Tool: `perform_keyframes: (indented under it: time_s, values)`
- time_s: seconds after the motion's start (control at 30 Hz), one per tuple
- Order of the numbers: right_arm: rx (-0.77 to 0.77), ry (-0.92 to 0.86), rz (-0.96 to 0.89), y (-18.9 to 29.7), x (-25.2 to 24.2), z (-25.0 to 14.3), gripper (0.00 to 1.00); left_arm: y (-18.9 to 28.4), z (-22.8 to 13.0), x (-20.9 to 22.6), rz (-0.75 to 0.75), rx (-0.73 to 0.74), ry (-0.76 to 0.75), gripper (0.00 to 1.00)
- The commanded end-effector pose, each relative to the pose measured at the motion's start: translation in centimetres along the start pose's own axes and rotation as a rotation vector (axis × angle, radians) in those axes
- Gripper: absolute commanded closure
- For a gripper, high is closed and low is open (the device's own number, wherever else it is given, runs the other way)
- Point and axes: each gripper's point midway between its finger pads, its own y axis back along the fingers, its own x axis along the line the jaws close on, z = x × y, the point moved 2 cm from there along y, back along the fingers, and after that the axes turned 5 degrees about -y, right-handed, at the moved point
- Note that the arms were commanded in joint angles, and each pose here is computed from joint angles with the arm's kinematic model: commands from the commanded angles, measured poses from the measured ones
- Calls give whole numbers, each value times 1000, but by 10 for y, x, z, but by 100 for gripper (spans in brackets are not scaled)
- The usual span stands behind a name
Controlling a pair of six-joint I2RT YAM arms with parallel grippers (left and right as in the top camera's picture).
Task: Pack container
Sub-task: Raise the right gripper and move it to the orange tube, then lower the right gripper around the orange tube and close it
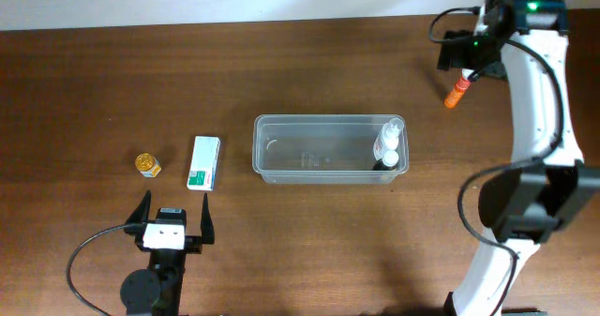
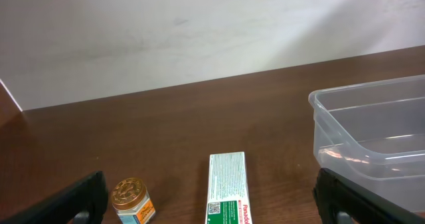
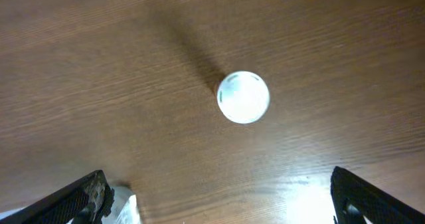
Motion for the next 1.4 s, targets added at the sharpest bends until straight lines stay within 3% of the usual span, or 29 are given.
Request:
perform_keyframes:
  time_s: [0.0, 0.77, 1.23, 1.37]
  values:
    - [14, -10, 25, -18, 5, 4, 1, 0, -2, -1, -5, 1, -16, 1]
    - [-13, -82, 56, -39, -21, 22, 6, 0, -2, -1, -5, 1, -16, 1]
    - [77, -88, 33, -83, -22, 10, 7, 0, -2, -1, -5, 1, -16, 1]
    - [66, -89, 35, -83, -22, 12, 13, 0, -2, -1, -5, 1, -16, 1]
